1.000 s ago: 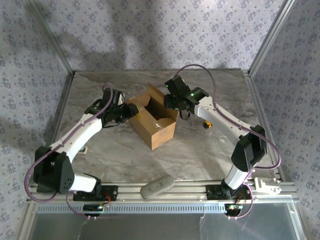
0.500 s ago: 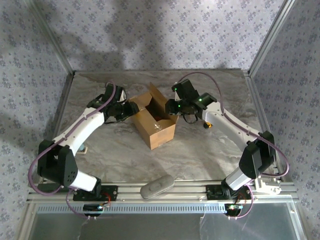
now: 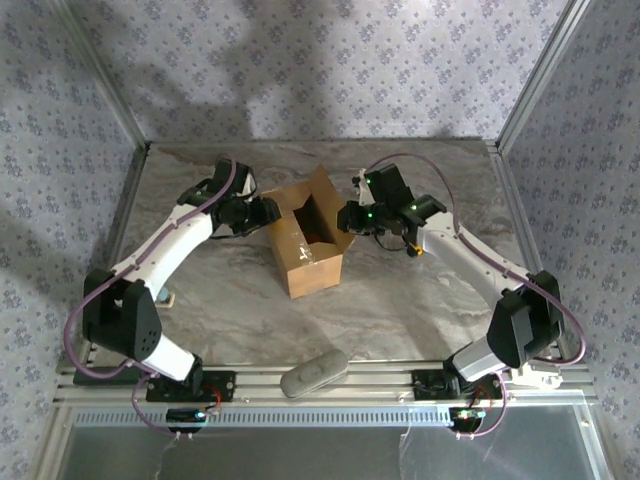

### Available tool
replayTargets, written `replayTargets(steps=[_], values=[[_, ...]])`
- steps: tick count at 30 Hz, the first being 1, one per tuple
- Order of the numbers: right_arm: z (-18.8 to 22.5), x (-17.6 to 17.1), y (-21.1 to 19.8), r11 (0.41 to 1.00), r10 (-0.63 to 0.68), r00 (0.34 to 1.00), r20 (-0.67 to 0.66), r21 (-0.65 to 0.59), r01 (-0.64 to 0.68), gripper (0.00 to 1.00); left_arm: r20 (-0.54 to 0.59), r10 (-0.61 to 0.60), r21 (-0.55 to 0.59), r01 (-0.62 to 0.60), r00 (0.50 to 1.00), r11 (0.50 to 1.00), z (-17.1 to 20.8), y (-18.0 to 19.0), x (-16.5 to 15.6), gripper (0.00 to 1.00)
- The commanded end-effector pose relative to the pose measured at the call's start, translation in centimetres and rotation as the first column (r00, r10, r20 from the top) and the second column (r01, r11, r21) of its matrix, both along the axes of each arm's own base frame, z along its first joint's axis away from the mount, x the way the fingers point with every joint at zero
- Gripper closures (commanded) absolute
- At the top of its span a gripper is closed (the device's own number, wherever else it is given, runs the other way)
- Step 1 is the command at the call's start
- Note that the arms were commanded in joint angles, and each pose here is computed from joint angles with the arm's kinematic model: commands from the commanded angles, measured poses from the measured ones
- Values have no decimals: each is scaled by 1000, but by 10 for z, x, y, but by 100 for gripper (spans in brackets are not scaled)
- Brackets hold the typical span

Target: Unpack the express box

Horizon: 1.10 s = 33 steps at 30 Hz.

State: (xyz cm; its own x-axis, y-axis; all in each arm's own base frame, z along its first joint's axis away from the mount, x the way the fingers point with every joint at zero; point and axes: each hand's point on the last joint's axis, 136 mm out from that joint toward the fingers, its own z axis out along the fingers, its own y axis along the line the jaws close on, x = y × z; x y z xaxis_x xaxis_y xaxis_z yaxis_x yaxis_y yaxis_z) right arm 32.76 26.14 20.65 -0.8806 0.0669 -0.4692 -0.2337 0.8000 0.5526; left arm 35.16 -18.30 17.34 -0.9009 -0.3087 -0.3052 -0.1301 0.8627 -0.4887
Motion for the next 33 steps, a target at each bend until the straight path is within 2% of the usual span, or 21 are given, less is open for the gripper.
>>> replayTargets(steps=[1,3,5,8,14,21,33], values=[[-19,-8,-17,992,-113,992,-54,-61,109,90,-74,-32,106,40,997,994,1,4,-14,46],[-15,-10,-15,988,-130,991,-18,-83,128,90,-93,-57,130,69,994,989,8,-3,-18,45],[-29,-19,-19,977,-160,987,-9,-144,157,90,-109,-69,161,86,992,983,13,-9,-21,44],[-33,-27,-22,958,-218,976,14,-190,217,93,-122,-64,268,94,990,959,18,-10,-25,44],[-36,-41,-15,951,-228,973,42,-205,232,94,-142,-82,365,130,986,922,34,-19,-26,44],[-34,-43,-13,954,-218,975,47,-199,223,94,-133,-115,414,160,984,896,49,-39,-19,44],[-32,-43,-14,957,-220,974,45,-184,225,94,-177,-127,484,199,976,852,34,-46,-20,45]])
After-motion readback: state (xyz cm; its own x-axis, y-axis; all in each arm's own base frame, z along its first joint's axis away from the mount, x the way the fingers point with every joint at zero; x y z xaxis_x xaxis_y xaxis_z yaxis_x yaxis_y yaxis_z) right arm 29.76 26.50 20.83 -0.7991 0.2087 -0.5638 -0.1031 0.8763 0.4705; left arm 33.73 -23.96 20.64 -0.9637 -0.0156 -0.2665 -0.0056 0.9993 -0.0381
